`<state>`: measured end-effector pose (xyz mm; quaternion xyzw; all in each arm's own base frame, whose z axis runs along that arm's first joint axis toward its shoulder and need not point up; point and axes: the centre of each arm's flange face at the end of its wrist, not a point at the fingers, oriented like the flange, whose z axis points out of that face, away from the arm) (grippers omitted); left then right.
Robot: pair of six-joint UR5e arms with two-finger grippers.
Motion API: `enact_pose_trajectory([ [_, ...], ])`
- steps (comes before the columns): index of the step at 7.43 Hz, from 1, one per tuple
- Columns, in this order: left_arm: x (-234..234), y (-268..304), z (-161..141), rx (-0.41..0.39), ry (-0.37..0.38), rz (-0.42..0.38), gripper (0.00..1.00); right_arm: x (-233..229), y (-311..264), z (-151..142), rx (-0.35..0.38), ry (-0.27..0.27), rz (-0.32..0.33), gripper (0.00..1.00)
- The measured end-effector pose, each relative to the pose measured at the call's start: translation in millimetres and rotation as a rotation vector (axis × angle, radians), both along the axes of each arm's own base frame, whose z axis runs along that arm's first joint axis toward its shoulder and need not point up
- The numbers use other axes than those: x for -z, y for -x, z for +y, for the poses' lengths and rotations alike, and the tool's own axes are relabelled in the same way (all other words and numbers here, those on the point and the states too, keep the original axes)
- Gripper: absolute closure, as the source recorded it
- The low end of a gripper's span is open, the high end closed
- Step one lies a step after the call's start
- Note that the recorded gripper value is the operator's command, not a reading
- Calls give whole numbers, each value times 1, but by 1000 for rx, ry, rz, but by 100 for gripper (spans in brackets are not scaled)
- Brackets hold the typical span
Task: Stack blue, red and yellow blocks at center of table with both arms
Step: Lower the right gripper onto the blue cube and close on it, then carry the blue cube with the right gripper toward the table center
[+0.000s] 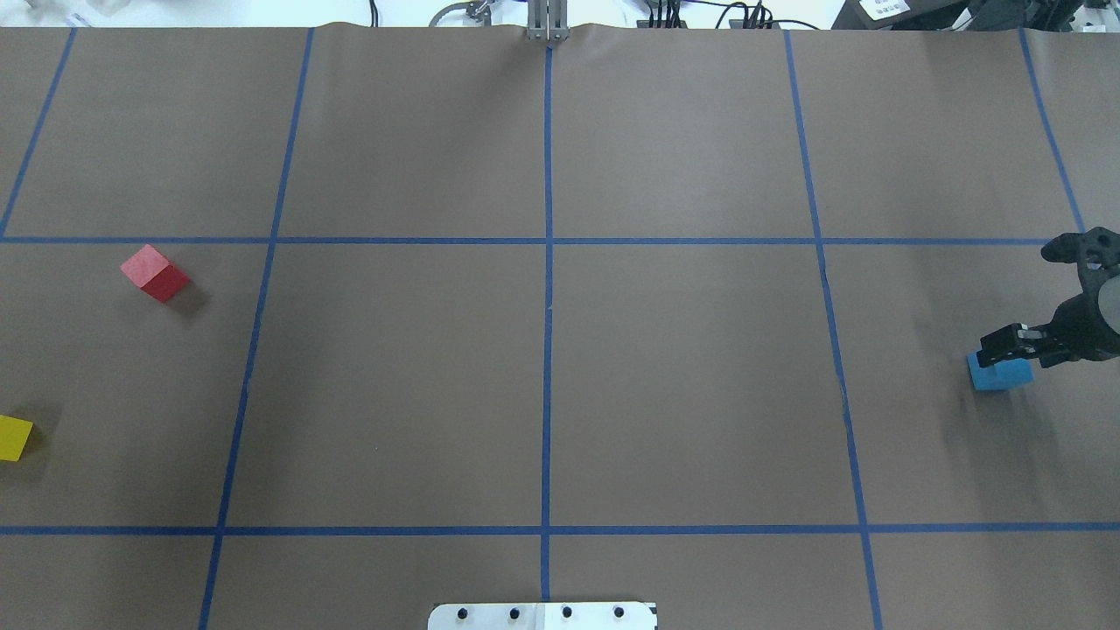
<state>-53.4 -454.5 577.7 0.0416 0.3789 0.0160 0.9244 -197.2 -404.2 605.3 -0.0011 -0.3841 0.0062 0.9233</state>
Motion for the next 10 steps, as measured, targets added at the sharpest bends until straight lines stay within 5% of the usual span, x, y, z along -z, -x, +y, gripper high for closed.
enact_pose_trajectory([
  [4, 1, 1, 0, 1, -1, 0, 0, -3, 9, 0, 16, 0, 5, 19],
  [5, 1, 1, 0, 1, -1, 0, 0, -6, 9, 0, 18, 3, 8, 32],
  [6, 1, 1, 0, 1, -2, 0, 0, -8, 9, 0, 20, 6, 10, 79],
  [7, 2, 1, 0, 1, -3, 0, 0, -10, 10, 0, 20, 7, 12, 100],
  [10, 3, 0, 0, 1, -6, 0, 0, 4, 16, -8, 22, -10, -8, 100],
])
